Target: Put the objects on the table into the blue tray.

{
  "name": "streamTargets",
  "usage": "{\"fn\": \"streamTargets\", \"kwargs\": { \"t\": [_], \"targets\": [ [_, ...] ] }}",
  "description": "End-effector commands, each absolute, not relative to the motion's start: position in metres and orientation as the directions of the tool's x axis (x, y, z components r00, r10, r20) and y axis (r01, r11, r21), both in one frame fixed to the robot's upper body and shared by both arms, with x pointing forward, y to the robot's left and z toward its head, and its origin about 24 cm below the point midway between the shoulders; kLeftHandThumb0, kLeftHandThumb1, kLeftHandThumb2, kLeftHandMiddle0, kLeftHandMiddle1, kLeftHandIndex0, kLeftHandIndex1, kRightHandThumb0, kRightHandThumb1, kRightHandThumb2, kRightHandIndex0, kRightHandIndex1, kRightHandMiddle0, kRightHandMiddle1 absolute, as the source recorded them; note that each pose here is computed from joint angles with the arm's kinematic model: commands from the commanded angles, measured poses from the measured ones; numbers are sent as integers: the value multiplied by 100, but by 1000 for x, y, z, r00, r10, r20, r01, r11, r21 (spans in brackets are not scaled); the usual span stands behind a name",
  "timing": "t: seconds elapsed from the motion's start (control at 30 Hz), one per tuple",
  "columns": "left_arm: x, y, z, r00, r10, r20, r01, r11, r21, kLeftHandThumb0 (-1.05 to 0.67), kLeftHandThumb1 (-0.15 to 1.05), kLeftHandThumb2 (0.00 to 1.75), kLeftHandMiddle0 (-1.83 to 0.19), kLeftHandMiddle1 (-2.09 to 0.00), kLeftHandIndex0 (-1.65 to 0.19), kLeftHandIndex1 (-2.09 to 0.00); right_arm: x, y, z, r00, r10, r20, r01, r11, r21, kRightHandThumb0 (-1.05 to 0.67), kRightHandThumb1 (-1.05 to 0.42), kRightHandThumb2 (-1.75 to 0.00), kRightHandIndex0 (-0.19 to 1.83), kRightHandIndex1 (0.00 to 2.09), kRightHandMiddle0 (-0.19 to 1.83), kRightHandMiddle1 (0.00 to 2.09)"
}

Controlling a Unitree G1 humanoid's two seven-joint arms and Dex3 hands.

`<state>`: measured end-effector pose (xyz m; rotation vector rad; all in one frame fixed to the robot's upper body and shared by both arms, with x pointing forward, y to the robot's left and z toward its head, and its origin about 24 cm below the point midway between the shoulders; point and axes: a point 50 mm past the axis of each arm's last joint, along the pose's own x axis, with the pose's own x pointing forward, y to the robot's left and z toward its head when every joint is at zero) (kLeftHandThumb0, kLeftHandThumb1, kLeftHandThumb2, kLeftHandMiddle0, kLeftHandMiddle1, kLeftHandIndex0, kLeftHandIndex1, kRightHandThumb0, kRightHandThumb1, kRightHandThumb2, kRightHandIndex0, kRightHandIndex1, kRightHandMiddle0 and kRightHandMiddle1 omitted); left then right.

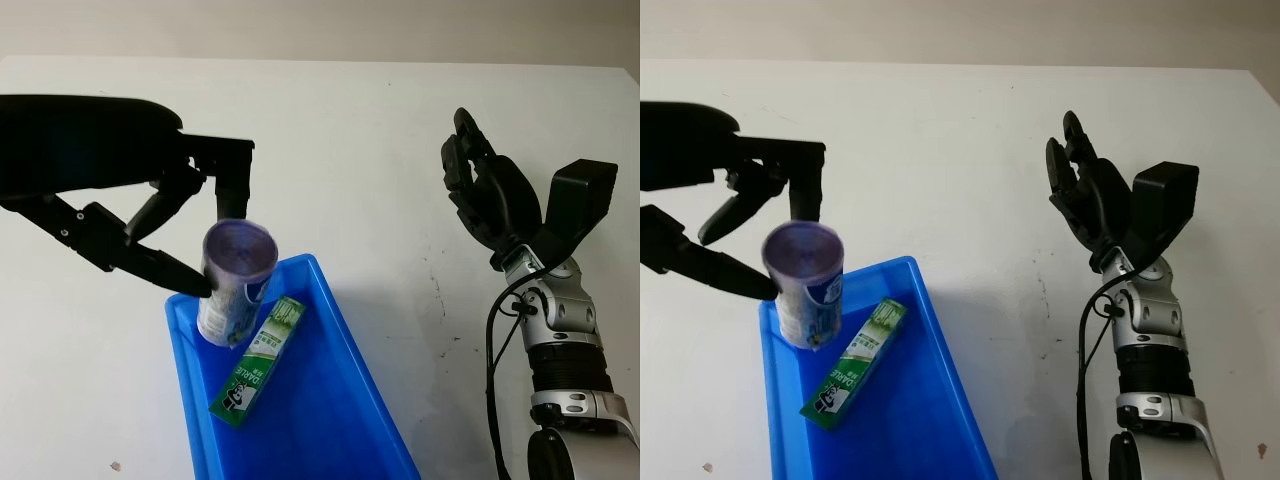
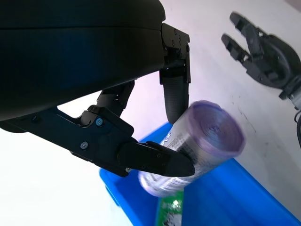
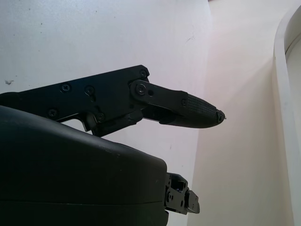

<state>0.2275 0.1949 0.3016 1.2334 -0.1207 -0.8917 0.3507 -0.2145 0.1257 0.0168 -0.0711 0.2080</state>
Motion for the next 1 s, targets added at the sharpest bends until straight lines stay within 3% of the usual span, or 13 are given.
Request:
{"fn": "streamTargets", "kwargs": {
  "t": [0.0,0.1,0.17,0.2,0.27,0.3,0.33,0.43,0.6,0.67,0.83,0.9,0.97],
  "targets": [
    [228,193,294,639,-666,-384,548,44,835,-43,105,40,-67,-209,-42,-209,353,-212,132,973,208,97,-209,978,-1,-63,-105,-63,-19,0,-19,0],
    [231,191,289,637,-667,-387,533,17,846,-44,105,35,-77,-209,-48,-209,352,-212,133,974,204,99,-205,979,-2,-62,-105,-63,-19,0,-19,0],
    [233,190,290,630,-658,-412,544,-4,839,-48,105,26,-51,-209,-30,-209,352,-212,133,974,203,99,-203,979,-5,-62,-105,-62,-19,0,-19,0],
    [233,190,291,619,-652,-438,567,-15,823,-50,105,23,-27,-206,-7,-207,351,-212,133,974,202,99,-203,979,-6,-63,-105,-62,-19,0,-19,0],
    [235,188,292,592,-649,-478,616,-19,788,-57,105,17,-8,-144,9,-142,351,-212,132,975,200,96,-201,980,-3,-62,-105,-62,-19,0,-19,0],
    [236,188,292,580,-655,-485,632,-14,774,-58,105,14,-11,-111,4,-111,351,-213,132,975,200,96,-200,980,-2,-62,-105,-62,-19,0,-19,0],
    [238,188,292,569,-660,-490,644,-13,765,-61,105,11,-21,-60,-5,-67,351,-213,132,975,199,96,-200,980,-3,-62,-105,-62,-19,0,-19,0],
    [239,187,294,557,-645,-524,661,-38,749,-63,102,6,-12,-8,-8,-15,351,-213,132,976,195,97,-196,981,-8,-62,-105,-61,-19,0,-19,0],
    [242,188,299,549,-663,-509,650,-44,758,-60,89,3,16,-2,8,-3,351,-213,133,976,191,101,-191,982,-6,-63,-105,-59,-19,0,-19,0],
    [245,191,302,529,-691,-493,663,-27,748,-81,91,6,18,-1,12,-3,352,-212,134,977,189,102,-190,982,-4,-63,-105,-59,-19,0,-19,0],
    [258,208,313,472,-706,-527,761,25,648,-102,92,6,19,0,18,-2,352,-209,136,972,204,116,-206,979,7,-63,-105,-60,-19,0,-19,0],
    [268,223,313,478,-770,-424,772,137,621,-98,100,12,15,-3,15,-4,352,-207,137,970,207,127,-210,978,5,-64,-105,-61,-19,0,-19,0],
    [280,239,304,551,-794,-259,745,327,581,-93,104,45,11,-5,12,-5,353,-206,139,969,203,140,-207,978,8,-64,-105,-62,-19,0,-19,0]
  ]
}}
